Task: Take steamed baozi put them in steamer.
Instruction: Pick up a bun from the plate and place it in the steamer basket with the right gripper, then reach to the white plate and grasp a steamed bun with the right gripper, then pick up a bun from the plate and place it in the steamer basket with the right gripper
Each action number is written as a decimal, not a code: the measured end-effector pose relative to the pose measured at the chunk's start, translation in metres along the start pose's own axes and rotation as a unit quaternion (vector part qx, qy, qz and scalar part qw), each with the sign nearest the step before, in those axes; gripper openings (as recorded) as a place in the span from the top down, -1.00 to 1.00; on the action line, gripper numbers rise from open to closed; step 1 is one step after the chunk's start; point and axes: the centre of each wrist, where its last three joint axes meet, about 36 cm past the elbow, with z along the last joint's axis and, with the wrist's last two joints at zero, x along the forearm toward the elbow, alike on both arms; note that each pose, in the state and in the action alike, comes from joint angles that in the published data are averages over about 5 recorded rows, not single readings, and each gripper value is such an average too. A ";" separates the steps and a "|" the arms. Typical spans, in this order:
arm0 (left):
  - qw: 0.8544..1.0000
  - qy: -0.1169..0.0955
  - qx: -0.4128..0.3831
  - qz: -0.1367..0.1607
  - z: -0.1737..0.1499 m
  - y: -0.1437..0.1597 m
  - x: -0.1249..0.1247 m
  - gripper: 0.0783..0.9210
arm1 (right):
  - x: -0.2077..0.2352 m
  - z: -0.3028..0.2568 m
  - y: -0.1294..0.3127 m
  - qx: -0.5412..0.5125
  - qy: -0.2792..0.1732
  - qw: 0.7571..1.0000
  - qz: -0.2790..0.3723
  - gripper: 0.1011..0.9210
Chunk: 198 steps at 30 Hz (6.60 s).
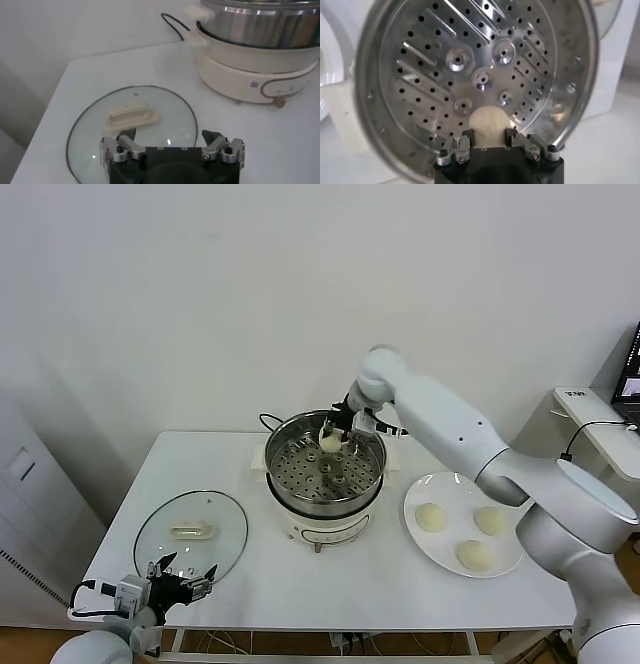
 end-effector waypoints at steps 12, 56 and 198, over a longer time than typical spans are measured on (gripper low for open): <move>1.000 -0.004 0.003 -0.001 -0.001 0.001 0.000 -0.77 | -0.023 -0.009 -0.005 0.007 0.008 1.000 -0.017 -0.15; 1.000 -0.013 0.012 -0.007 -0.002 0.001 0.009 -0.77 | 0.108 0.037 0.187 -0.471 -0.080 0.875 -0.077 -0.76; 1.000 -0.013 0.017 -0.010 0.000 -0.003 0.014 -0.77 | -0.001 -0.012 -0.033 -0.690 -0.090 0.717 -0.028 -0.76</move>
